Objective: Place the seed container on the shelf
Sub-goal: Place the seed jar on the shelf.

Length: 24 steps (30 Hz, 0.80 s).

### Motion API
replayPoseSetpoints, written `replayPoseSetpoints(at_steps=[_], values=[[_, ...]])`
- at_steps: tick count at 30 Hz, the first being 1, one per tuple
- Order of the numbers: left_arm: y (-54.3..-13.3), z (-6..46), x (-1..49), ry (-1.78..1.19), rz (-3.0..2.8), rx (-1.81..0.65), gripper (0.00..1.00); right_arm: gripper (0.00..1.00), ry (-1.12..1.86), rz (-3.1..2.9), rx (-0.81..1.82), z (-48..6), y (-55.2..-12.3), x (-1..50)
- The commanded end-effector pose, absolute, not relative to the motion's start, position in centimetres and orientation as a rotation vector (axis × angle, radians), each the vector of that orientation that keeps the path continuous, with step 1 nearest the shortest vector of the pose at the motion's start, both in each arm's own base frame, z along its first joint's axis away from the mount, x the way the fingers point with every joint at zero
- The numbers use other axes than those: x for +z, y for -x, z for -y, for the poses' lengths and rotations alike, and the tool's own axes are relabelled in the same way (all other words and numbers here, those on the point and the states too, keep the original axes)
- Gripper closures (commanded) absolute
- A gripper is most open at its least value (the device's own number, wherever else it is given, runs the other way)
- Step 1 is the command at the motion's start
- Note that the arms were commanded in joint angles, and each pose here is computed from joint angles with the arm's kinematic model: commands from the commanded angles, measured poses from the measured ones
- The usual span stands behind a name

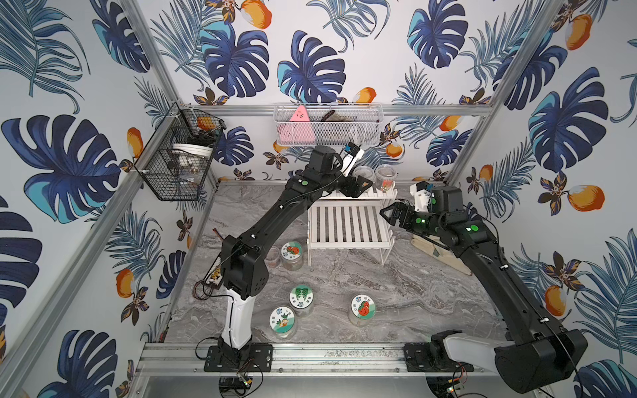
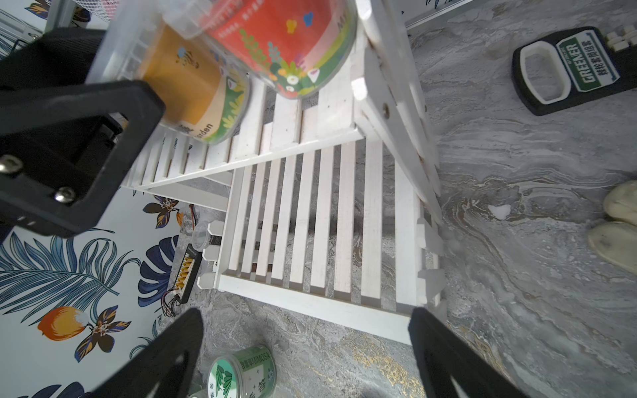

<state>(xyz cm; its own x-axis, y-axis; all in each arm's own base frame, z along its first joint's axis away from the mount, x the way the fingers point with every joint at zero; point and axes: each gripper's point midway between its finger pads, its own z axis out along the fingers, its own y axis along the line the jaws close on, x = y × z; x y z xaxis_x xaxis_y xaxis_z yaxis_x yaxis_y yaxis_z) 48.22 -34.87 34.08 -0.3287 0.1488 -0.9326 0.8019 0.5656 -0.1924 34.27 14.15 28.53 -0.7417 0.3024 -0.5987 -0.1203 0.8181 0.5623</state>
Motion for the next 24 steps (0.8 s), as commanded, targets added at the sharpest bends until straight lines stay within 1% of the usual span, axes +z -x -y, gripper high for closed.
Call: replayPoseSetpoints(at_steps=[1,24], values=[[-48.12,35.2,34.56,-0.792,-1.78,-0.831,0.23,0.03,-0.113,-2.279,0.773,-14.28,-34.32,28.8],[-48.41,35.47,33.82,-0.79,-1.801,-0.804,0.21,0.03,-0.116,-2.275,0.782,-14.31,-34.13,28.85]])
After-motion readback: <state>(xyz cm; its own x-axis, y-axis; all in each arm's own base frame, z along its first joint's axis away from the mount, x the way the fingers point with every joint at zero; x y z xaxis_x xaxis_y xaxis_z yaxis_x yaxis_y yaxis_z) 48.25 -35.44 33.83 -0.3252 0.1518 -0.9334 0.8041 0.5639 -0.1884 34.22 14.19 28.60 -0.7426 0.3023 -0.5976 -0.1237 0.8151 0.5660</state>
